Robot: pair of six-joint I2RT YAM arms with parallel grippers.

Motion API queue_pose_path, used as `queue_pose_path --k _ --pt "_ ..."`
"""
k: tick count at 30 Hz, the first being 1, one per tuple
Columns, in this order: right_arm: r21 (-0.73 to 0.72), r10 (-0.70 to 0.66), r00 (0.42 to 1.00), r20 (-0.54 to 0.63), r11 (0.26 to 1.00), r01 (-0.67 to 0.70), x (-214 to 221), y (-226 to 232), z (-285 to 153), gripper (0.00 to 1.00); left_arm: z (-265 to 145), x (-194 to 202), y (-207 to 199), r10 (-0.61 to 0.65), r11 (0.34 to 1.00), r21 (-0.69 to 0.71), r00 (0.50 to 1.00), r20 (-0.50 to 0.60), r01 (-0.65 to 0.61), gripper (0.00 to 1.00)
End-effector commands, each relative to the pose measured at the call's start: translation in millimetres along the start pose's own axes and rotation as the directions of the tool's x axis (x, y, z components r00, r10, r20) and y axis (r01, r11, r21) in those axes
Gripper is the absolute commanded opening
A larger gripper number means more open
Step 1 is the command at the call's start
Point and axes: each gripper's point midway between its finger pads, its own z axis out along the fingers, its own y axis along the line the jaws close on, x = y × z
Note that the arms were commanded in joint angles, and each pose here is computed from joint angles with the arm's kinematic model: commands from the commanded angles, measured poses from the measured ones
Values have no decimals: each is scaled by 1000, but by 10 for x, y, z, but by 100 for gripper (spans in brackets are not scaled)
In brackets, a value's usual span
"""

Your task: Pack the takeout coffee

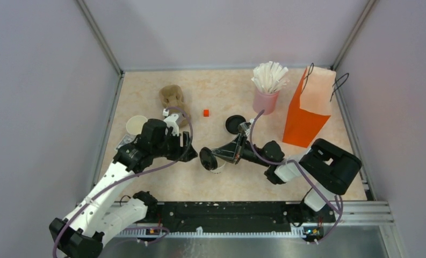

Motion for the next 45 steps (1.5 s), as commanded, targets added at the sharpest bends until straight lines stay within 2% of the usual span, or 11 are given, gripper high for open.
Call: queue_pose_path --k 1,10,18,20,28,35,45 --pt "-69 -28 999 21 997 30 -74 91 -47 0 97 23 -85 -11 997 78 1000 10 10 69" --pt "-60 -10 999 52 998 13 -193 -53 -128 0 238 62 -187 -29 986 165 1000 2 28 68" --pt "-36 -14 998 59 999 16 -245 -152 -203 0 353 102 -137 -50 987 153 999 -19 52 68" --pt "-33 -21 998 64 999 23 -262 -154 -223 7 363 99 -115 -44 989 141 999 -18 46 68" --pt "8 -43 997 68 999 43 -283 -219 -259 14 397 130 -40 -23 994 106 999 -40 27 68" --pt "84 -84 994 73 993 78 -318 -293 -290 16 406 136 27 -7 997 74 999 -43 10 70" --pt "252 -143 987 68 960 121 -377 -536 -312 16 486 190 -17 -9 994 112 997 -82 18 70"
